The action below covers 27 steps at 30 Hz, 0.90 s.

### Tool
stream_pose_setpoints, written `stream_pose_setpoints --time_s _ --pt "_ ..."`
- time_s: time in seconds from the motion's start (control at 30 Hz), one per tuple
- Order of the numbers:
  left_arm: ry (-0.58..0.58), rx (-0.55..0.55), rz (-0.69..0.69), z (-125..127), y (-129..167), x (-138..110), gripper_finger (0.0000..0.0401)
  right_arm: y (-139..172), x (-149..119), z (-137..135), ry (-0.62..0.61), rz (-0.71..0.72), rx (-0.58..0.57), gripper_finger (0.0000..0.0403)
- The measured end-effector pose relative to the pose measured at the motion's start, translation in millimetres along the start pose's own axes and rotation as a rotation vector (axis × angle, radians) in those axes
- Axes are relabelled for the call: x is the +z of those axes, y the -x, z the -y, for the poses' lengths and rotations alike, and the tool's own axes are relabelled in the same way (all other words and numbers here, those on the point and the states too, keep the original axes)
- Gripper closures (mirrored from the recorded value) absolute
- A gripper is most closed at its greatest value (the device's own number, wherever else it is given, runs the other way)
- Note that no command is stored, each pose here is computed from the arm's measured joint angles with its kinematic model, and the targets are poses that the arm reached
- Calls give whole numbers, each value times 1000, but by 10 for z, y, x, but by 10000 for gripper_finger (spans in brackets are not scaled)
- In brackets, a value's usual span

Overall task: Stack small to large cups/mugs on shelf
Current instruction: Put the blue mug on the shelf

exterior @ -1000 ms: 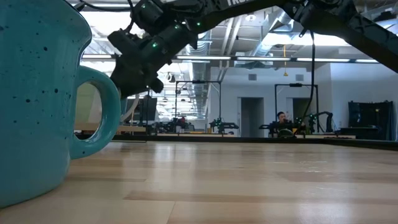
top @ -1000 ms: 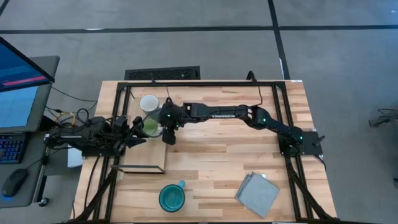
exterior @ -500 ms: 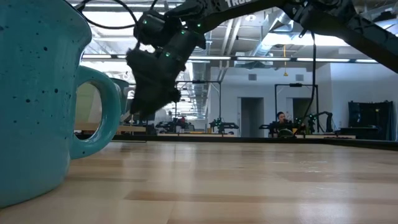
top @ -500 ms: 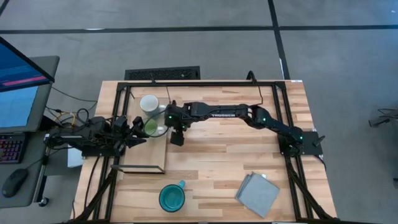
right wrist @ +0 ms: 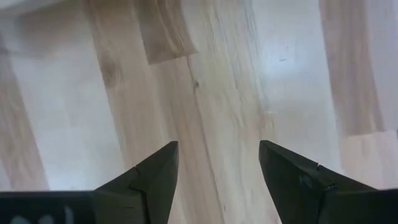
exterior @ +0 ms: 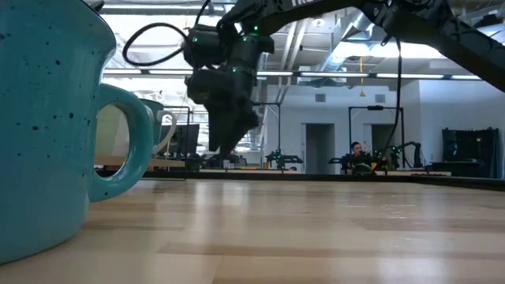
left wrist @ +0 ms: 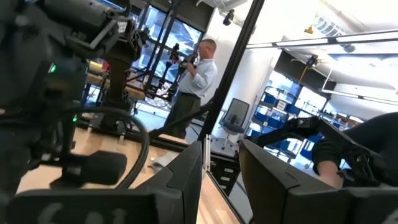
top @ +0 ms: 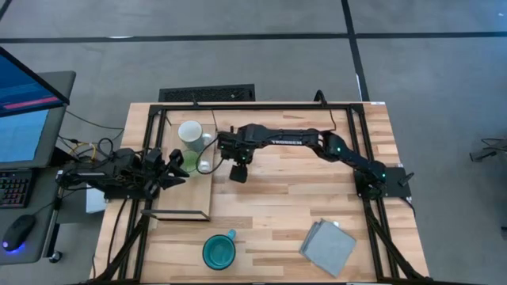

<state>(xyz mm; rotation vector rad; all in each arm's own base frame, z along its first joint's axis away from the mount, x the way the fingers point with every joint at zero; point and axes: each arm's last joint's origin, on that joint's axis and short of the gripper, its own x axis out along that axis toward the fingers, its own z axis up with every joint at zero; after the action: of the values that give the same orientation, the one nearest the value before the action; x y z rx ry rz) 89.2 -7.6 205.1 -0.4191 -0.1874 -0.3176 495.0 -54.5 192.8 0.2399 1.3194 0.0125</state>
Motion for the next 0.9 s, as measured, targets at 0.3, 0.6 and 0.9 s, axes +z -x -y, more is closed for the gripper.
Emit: stream_pose_setpoints --time_s 0.3,0.6,0.9 --pt "23 -31 -56 -2 2 -39 303 630 -17 -187 63 138 -94 158" --pt "120 -145 -52 65 1 -4 303 1213 -57 -384 88 319 -73 158" --pt "81 -424 58 350 47 283 303 1326 43 -445 -56 469 -19 158"
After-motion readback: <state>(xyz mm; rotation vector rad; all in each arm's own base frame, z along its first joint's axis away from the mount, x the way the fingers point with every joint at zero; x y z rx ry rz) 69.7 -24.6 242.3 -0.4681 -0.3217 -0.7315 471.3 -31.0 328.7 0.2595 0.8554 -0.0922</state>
